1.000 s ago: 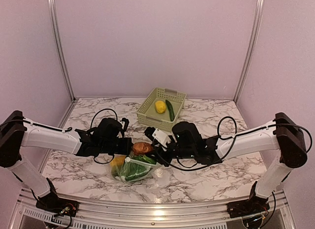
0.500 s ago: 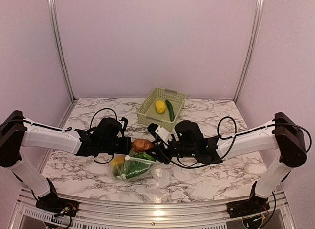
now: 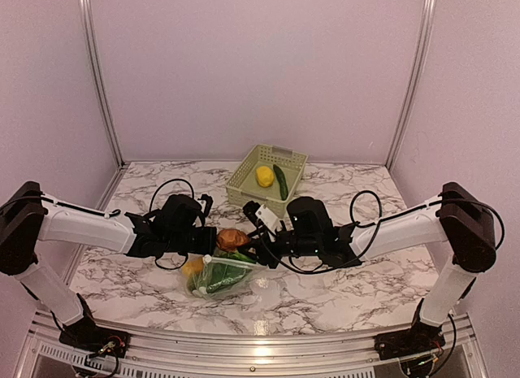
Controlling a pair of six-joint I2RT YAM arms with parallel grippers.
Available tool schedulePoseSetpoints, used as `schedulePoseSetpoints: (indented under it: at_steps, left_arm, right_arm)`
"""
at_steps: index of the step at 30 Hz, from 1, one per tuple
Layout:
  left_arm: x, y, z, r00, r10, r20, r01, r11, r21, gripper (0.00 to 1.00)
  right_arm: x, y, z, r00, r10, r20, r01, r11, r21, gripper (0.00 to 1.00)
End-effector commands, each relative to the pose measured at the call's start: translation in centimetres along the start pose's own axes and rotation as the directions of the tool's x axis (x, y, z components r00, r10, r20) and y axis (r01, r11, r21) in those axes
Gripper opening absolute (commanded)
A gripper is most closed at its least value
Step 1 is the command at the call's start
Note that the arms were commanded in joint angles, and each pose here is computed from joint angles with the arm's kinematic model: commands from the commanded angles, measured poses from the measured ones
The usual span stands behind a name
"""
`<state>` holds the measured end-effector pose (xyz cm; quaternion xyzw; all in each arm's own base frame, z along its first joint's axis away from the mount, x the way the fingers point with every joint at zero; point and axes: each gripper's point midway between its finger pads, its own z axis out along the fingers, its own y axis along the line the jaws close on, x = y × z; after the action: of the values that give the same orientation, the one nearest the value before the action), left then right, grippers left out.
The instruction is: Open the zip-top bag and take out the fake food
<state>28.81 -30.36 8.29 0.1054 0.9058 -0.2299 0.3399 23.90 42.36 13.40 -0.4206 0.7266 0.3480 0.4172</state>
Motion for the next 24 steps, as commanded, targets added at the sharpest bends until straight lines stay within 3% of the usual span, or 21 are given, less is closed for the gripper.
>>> schedulePoseSetpoints:
  at_steps: [1,3,9,13,24]
  left_arm:
    - [0.1,-1.0,0.5,0.998,0.057,-0.011,-0.057,0.998,0.035,0.0]
    - [0.5,-1.8,0.6,0.997,0.078,-0.015,-0.077,0.995,0.067,0.0]
    - [1.1,-3.2,0.9,0.994,0.106,-0.026,-0.102,0.986,0.13,0.0]
    - [1.5,-3.0,1.1,0.993,0.115,-0.038,-0.11,0.986,0.124,0.0]
    - [2.2,-2.7,1.4,0.989,0.135,-0.067,-0.127,0.986,0.111,0.0]
  right_arm:
    - [2.0,0.9,0.7,0.998,-0.044,-0.054,0.041,0.998,-0.053,0.37]
    - [2.7,1.2,0.8,0.997,-0.052,-0.056,0.048,0.997,-0.064,0.47]
    - [3.6,1.4,2.6,0.988,-0.118,-0.099,0.11,0.991,-0.078,0.62]
    - [4.9,1.1,2.5,0.982,-0.136,-0.135,0.128,0.99,-0.061,0.84]
    - [3.2,1.2,2.2,0.97,-0.213,-0.119,0.213,0.977,-0.017,0.84]
